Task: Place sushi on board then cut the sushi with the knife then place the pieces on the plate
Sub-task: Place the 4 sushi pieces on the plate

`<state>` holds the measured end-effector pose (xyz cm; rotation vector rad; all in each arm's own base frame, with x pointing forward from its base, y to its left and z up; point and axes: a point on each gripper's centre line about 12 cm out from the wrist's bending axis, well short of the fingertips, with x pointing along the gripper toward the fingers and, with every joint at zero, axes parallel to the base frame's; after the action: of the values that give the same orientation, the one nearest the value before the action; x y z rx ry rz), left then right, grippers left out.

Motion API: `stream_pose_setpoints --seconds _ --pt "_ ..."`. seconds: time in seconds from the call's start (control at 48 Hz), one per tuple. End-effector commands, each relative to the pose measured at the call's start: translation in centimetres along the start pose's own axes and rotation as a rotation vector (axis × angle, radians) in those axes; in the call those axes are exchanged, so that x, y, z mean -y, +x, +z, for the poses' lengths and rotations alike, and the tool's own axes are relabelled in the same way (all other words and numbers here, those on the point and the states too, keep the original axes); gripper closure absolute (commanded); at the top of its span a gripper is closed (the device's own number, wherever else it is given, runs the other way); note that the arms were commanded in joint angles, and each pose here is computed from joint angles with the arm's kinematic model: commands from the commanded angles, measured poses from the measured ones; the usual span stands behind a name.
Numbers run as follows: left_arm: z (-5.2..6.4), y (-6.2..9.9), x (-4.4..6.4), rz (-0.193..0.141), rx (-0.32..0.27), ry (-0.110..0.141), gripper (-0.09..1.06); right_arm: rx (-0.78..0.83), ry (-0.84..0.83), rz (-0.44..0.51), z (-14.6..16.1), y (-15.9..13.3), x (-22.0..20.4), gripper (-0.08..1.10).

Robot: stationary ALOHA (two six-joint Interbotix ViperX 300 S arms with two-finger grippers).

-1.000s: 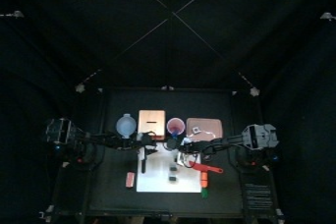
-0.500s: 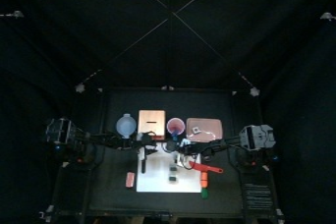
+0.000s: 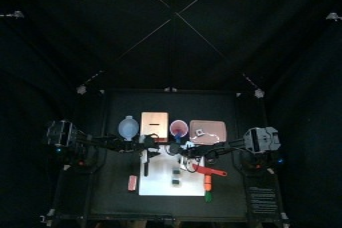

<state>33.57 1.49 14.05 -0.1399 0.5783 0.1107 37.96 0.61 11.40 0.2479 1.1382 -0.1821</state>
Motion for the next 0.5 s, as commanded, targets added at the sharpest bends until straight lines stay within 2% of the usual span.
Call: stream_pose_setpoints --seconds 0.021,0.25,0.5 --pt "0.7 -0.1 0.0 0.001 0.023 -0.009 0.23 0.080 0.010 0.027 1.1 -3.7 -0.2 0.34" --pt "0.7 -0.1 0.0 0.001 0.024 -0.012 0.23 0.143 0.058 0.039 -0.4 -8.4 1.5 0.34" --pt "0.8 -0.1 -0.1 0.004 0.025 -0.014 0.23 0.098 0.187 -0.086 -4.4 -10.3 8.4 0.34"
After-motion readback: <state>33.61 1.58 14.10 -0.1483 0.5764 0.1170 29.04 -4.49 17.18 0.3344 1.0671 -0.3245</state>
